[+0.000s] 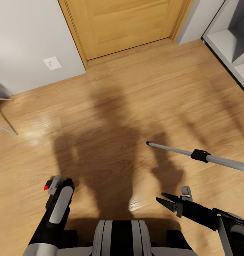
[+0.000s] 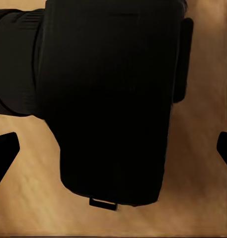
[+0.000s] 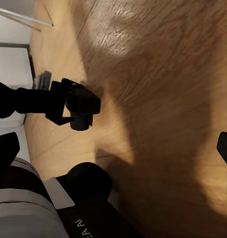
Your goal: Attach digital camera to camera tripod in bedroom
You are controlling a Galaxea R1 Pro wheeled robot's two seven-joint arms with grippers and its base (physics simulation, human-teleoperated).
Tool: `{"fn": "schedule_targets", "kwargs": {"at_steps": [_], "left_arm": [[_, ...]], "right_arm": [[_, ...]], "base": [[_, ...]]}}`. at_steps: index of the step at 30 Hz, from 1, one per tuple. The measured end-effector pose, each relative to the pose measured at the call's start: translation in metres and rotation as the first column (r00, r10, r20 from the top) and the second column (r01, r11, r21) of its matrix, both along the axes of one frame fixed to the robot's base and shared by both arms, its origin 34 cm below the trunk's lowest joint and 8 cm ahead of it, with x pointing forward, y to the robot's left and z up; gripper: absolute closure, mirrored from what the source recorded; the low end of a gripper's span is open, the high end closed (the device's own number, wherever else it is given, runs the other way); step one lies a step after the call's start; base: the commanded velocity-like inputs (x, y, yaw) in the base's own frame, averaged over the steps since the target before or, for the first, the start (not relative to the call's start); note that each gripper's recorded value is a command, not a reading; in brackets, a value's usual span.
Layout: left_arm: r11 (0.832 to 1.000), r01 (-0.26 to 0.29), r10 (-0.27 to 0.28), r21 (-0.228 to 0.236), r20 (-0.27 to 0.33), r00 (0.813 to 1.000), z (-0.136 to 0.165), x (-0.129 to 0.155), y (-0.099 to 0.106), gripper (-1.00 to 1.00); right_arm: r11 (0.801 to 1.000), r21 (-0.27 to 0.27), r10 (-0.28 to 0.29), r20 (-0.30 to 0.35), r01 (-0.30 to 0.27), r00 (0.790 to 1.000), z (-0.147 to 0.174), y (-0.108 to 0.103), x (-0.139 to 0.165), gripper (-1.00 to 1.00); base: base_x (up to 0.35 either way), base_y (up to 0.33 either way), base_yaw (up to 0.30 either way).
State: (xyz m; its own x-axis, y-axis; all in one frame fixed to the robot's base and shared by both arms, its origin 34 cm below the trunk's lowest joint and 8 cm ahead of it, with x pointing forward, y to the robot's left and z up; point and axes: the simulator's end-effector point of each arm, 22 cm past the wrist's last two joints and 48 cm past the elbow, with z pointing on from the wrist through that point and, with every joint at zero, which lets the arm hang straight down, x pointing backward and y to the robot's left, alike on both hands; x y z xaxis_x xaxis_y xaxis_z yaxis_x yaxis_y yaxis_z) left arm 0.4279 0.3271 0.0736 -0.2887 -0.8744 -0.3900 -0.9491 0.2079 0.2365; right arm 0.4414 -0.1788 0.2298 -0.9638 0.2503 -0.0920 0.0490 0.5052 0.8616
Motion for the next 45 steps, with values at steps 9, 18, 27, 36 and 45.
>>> {"fn": "schedule_targets", "kwargs": {"at_steps": [9, 18, 27, 36, 45], "left_arm": [[0.999, -0.023, 0.024, -0.037, 0.018, 1.0, -0.001, 0.005, -0.007, -1.0], [0.996, -0.049, 0.051, -0.077, 0.021, 0.998, -0.004, 0.005, -0.018, -1.0], [0.99, -0.067, 0.07, -0.123, 0.021, 0.997, -0.007, 0.004, -0.032, -1.0], [0.99, -0.064, 0.067, -0.123, 0.023, 0.998, -0.007, 0.004, -0.033, -1.0], [0.991, -0.061, 0.065, -0.118, 0.031, 0.997, -0.007, 0.006, -0.031, -1.0]], "right_arm": [[1.0, 0.0, 0.0, 0.0, 0.0, 1.0, 0.0, 0.0, 0.0, -1.0], [1.0, 0.002, 0.002, 0.0, -0.002, 1.0, 0.0, 0.001, 0.0, -1.0], [1.0, 0.002, 0.003, 0.0, -0.003, 1.0, 0.0, 0.001, 0.0, -1.0], [1.0, 0.003, 0.003, 0.001, -0.003, 1.0, 0.0, 0.001, 0.0, -1.0], [1.0, 0.003, 0.005, 0.002, -0.005, 1.0, 0.0, 0.002, 0.0, -1.0]], "base": [[0.0, 0.0, 0.0], [0.0, 0.0, 0.0], [0.0, 0.0, 0.0], [0.0, 0.0, 0.0], [0.0, 0.0, 0.0]]}}
